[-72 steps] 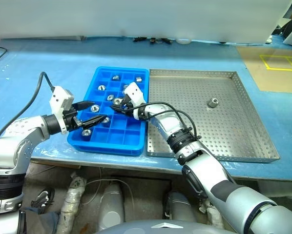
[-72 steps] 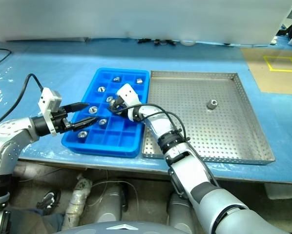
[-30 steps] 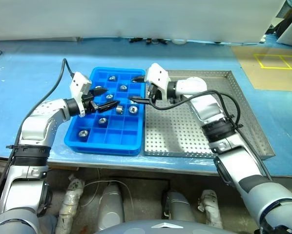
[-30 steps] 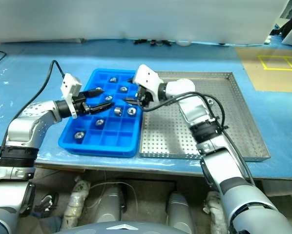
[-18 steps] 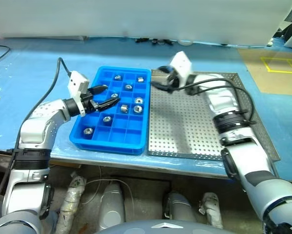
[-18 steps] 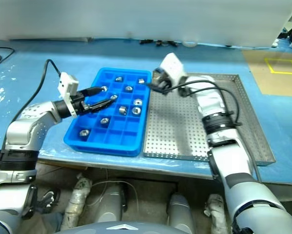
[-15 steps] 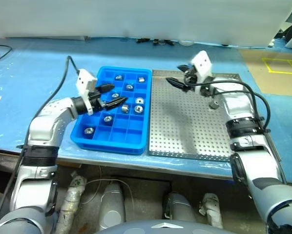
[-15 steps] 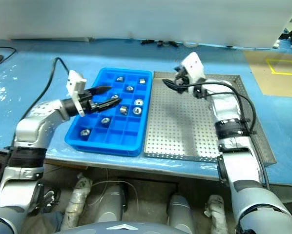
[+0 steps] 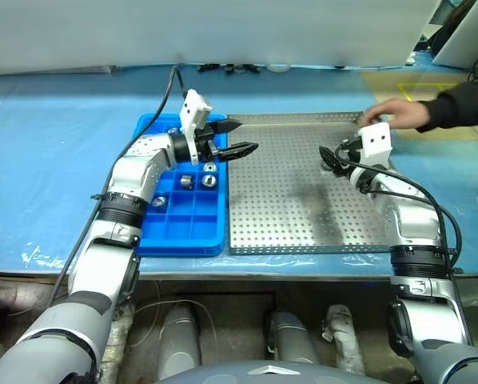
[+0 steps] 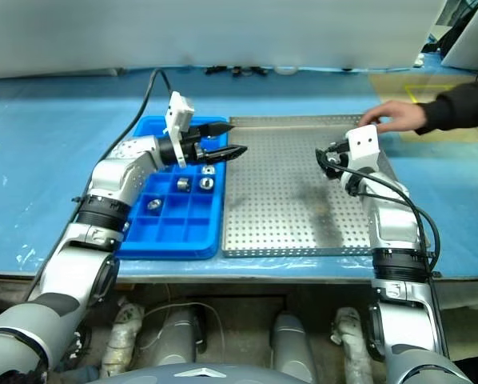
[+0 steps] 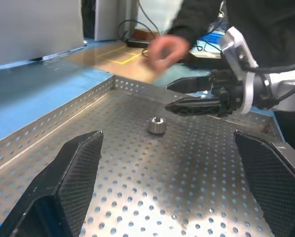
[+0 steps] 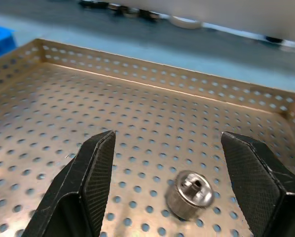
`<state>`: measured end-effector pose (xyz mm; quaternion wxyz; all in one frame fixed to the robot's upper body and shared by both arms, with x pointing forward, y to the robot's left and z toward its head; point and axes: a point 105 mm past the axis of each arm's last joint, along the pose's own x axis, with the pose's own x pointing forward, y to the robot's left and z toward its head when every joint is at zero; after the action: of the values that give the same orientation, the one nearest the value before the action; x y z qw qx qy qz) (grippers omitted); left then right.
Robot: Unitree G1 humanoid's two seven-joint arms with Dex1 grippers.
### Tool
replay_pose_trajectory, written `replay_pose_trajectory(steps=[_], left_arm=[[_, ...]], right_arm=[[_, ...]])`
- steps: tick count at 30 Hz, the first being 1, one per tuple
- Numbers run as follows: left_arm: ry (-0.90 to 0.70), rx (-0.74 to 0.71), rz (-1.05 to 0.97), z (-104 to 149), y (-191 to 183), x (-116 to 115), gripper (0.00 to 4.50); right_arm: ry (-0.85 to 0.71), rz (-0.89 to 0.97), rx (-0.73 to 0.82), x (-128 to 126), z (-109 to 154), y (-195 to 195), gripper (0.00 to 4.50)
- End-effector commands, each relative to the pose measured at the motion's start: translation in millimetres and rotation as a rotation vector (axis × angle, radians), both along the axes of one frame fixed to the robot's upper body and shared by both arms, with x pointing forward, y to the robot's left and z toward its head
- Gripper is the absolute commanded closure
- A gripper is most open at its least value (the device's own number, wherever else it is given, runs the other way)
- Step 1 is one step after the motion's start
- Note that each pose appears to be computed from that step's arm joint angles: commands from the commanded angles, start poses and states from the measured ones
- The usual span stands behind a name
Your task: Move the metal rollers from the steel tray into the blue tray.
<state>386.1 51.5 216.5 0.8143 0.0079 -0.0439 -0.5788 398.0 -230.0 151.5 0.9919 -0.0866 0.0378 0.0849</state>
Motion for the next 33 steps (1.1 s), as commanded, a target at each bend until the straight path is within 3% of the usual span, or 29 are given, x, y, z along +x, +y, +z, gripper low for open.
replay_pose_trajectory(steps=[1,7,17,21,27,33], left_arm=[[-0.066,-0.008,-0.036,18.6,-3.9,-0.9,0.0],[-0.073,0.01,-0.02,19.6,2.6,3.7,0.0],[-0.073,0.024,0.001,17.6,11.6,4.3,0.0],[-0.071,0.029,0.007,15.9,15.0,4.2,0.0],[-0.064,0.041,0.053,17.0,34.4,7.5,0.0],[-0.064,0.027,0.13,21.7,55.3,12.3,0.0]], right_arm=[[-0.045,-0.061,0.044,-3.0,5.9,-11.0,0.91],[0.011,-0.123,0.068,-8.2,-19.4,-21.6,0.91],[-0.017,-0.085,0.114,-3.0,-12.6,-6.1,0.91],[-0.034,-0.039,0.146,0.8,-5.3,11.1,0.91],[-0.038,0.173,0.162,-6.2,5.7,64.2,0.91],[0.012,0.307,0.15,-17.8,-2.8,90.0,0.91]])
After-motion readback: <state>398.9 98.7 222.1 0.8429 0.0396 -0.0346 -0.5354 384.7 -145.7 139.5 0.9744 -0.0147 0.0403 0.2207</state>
